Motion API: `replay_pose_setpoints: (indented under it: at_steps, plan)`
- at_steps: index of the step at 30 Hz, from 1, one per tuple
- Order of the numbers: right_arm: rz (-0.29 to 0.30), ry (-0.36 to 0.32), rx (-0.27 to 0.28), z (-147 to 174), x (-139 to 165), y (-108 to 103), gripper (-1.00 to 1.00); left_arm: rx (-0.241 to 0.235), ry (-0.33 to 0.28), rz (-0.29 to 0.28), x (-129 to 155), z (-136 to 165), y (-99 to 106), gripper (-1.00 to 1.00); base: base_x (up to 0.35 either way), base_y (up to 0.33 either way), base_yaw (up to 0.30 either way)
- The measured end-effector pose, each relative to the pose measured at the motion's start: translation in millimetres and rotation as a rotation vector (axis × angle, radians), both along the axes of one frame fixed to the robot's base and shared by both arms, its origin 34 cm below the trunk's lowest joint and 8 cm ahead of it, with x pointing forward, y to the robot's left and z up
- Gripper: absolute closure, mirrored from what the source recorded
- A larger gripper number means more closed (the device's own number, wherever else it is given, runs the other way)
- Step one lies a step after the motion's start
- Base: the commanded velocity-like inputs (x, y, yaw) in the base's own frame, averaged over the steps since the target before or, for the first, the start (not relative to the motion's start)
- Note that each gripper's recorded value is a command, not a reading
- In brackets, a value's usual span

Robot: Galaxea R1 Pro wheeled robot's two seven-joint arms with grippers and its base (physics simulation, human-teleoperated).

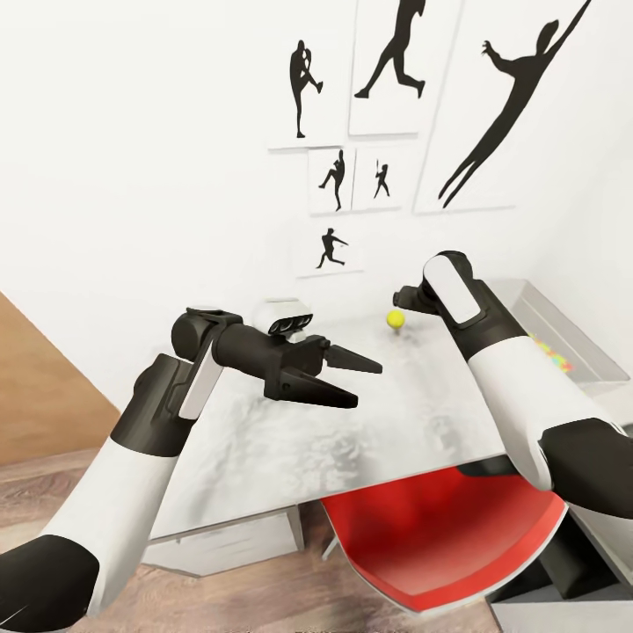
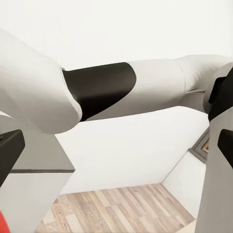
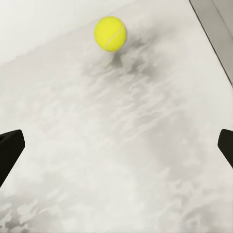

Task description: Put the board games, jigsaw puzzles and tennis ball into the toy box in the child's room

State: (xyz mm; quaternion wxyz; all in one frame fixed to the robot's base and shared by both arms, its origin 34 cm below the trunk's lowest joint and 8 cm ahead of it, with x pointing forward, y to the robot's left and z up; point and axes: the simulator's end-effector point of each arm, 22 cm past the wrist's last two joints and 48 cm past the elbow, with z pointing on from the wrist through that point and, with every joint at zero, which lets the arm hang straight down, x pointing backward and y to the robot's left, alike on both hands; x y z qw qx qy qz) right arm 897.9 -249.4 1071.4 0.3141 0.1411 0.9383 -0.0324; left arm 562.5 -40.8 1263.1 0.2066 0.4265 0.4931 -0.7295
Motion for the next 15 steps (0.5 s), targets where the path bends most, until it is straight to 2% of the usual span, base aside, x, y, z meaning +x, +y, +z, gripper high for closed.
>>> replay_pose_setpoints:
  at_steps: [9, 15]
  plan:
    - [-0.001, 0.012, 0.000, -10, 2, 0, -1.00, 0.000, 0.015, 0.000, 4, -7, 0, -1.00, 0.000, 0.000, 0.000]
    - [-0.012, -0.034, 0.005, 10, 17, -1, -1.00, 0.000, 0.025, 0.000, 6, -11, 0, -1.00, 0.000, 0.000, 0.000]
